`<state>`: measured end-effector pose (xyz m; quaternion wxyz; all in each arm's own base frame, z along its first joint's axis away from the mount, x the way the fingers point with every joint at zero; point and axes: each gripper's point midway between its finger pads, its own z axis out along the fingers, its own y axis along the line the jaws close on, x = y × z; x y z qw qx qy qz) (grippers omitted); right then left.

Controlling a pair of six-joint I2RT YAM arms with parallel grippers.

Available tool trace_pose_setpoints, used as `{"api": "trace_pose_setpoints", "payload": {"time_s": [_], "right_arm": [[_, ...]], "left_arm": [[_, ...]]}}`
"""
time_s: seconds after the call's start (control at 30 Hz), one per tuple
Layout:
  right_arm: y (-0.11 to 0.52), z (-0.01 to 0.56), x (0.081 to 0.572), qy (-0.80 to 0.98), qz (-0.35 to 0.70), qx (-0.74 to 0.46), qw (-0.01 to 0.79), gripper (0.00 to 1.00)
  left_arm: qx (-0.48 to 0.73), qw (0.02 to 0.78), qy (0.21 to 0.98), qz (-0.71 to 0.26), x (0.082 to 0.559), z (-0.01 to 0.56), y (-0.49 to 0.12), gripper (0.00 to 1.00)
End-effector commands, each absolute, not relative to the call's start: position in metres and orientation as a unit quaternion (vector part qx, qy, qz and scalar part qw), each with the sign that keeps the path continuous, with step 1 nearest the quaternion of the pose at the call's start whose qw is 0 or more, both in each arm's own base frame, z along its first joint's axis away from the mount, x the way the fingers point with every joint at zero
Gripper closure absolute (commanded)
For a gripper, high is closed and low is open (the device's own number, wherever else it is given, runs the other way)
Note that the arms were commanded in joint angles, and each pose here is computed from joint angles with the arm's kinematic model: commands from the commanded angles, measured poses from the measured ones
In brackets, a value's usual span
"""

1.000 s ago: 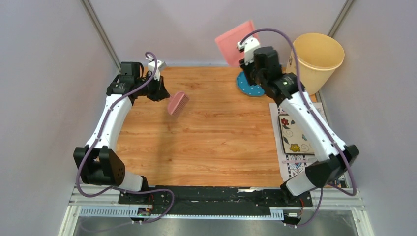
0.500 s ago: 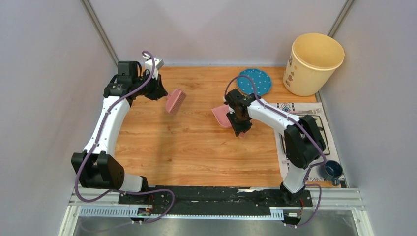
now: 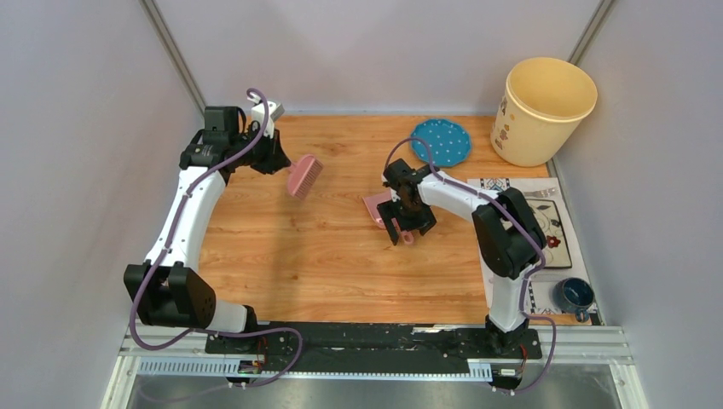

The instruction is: Sweep away the paper scraps from the table

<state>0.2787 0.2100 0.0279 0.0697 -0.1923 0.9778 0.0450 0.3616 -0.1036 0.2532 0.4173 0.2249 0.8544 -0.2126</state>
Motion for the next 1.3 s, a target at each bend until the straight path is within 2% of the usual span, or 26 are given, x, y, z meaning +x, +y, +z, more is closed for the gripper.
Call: {"api": "trace_pose_setpoints", "payload": {"time_s": [0.0, 0.2, 0.4, 0.43, 0.5, 0.57, 0.6, 0.63, 0.73, 0.83, 1.0, 1.07, 1.1, 1.13, 1.27], "right_arm": [[0.223, 0.064, 0.292, 0.972, 0.073, -0.191, 0.118, 0.11], [0.217, 0.135, 0.298, 0.956, 0.086, -0.197, 0.201, 0.09], [0.186, 0.191, 0.308, 0.939, 0.106, -0.158, 0.285, 0.07], [0.169, 0.204, 0.314, 0.934, 0.108, -0.133, 0.312, 0.07], [0.147, 0.198, 0.314, 0.938, 0.100, -0.103, 0.315, 0.07], [0.116, 0.198, 0.314, 0.940, 0.089, -0.069, 0.322, 0.07], [0.107, 0.197, 0.313, 0.941, 0.087, -0.060, 0.323, 0.07], [0.093, 0.197, 0.313, 0.941, 0.078, -0.043, 0.326, 0.07], [0.079, 0.196, 0.308, 0.939, 0.079, -0.020, 0.335, 0.07], [0.075, 0.198, 0.309, 0.935, 0.078, -0.012, 0.346, 0.08], [0.070, 0.195, 0.311, 0.938, 0.067, -0.010, 0.340, 0.08], [0.072, 0.195, 0.311, 0.938, 0.071, -0.011, 0.339, 0.08], [0.071, 0.195, 0.311, 0.938, 0.071, -0.010, 0.339, 0.08], [0.072, 0.196, 0.312, 0.938, 0.071, -0.010, 0.339, 0.08], [0.072, 0.197, 0.313, 0.938, 0.072, -0.011, 0.340, 0.08]], "left_arm": [[0.230, 0.440, 0.839, -0.224, 0.365, 0.273, -0.107, 1.00], [0.250, 0.438, 0.836, -0.214, 0.375, 0.279, -0.122, 1.00], [0.392, 0.428, 0.803, -0.133, 0.380, 0.281, -0.200, 1.00], [0.412, 0.431, 0.797, -0.092, 0.387, 0.279, -0.203, 1.00], [0.459, 0.429, 0.776, -0.060, 0.388, 0.273, -0.238, 1.00], [0.499, 0.432, 0.751, 0.018, 0.402, 0.262, -0.251, 1.00], [0.529, 0.445, 0.722, 0.035, 0.395, 0.261, -0.279, 1.00], [0.554, 0.445, 0.697, 0.096, 0.401, 0.260, -0.280, 1.00], [0.600, 0.461, 0.631, 0.171, 0.396, 0.250, -0.320, 1.00], [0.619, 0.468, 0.602, 0.188, 0.391, 0.237, -0.352, 1.00], [0.669, 0.431, 0.578, 0.179, 0.362, 0.196, -0.379, 1.00], [0.673, 0.419, 0.587, 0.164, 0.353, 0.187, -0.381, 0.80], [0.668, 0.413, 0.599, 0.153, 0.348, 0.186, -0.381, 0.63], [0.665, 0.413, 0.606, 0.142, 0.345, 0.189, -0.383, 0.15], [0.639, 0.426, 0.636, 0.080, 0.332, 0.219, -0.392, 0.14]]}}
